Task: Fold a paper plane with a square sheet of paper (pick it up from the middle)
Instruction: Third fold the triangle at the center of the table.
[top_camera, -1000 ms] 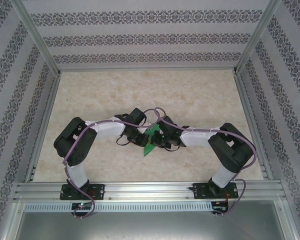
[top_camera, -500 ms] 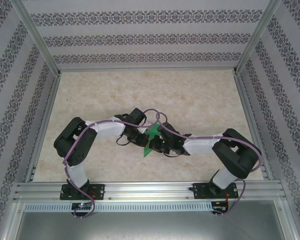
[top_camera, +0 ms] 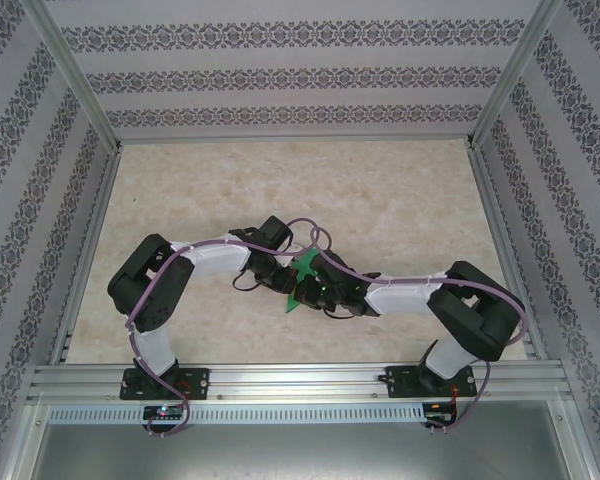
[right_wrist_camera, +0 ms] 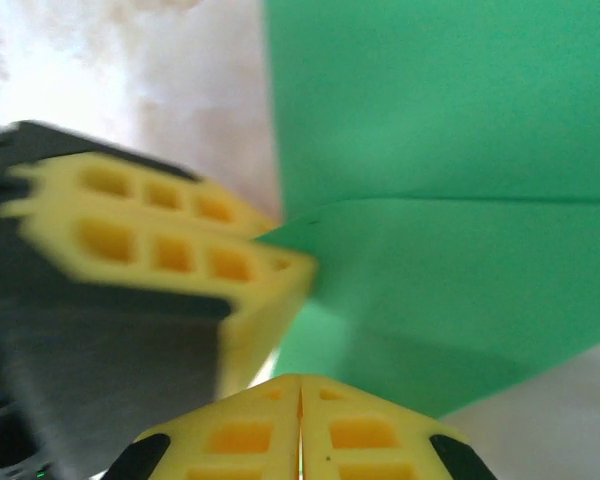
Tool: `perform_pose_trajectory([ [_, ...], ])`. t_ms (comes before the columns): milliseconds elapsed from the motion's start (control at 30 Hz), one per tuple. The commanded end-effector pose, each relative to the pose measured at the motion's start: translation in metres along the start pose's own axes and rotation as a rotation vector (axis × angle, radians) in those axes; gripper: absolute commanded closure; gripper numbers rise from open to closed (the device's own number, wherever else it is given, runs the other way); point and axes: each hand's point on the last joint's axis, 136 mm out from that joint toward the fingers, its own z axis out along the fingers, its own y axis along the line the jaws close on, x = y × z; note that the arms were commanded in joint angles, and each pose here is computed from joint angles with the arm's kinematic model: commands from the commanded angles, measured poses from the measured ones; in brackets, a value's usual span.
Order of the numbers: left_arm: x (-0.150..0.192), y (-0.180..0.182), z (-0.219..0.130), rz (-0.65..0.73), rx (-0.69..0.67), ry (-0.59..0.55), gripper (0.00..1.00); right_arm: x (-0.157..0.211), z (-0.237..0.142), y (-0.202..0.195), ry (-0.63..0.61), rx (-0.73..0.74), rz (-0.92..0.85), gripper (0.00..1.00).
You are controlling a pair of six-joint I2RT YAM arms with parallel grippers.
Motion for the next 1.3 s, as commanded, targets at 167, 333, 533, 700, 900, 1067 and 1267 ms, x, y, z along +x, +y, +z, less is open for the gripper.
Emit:
perform_pose_trajectory([
  [167, 0.014, 0.011, 0.010, -0.041, -0.019, 0.057, 0.98, 0.009, 0.014, 0.009, -0.034, -0.068, 0.022, 0.92],
  [333, 0.014, 0.011, 0.010, -0.044, -0.023, 0.058, 0.98, 0.018, 0.022, -0.020, -0.008, 0.046, 0.037, 0.93],
  [533, 0.015, 0.013, 0.012, -0.049, -0.027, 0.063, 0.98, 0.015, 0.011, -0.021, -0.043, 0.042, 0.023, 0.92],
  [700, 0.016, 0.014, 0.014, -0.051, -0.030, 0.070, 0.98, 0.017, 0.018, -0.021, -0.047, -0.011, 0.025, 0.91],
  [900, 0.017, 0.017, 0.016, -0.059, -0.043, 0.079, 0.99, 0.015, 0.019, -0.020, -0.068, -0.033, 0.041, 0.91],
  [1067, 0.017, 0.017, 0.016, -0.061, -0.042, 0.078, 0.99, 0.012, -0.002, 0.000, -0.106, -0.063, -0.008, 0.91],
  [1267, 0.017, 0.017, 0.017, -0.062, -0.042, 0.082, 0.99, 0.018, 0.000, 0.014, -0.110, -0.139, -0.038, 0.92],
])
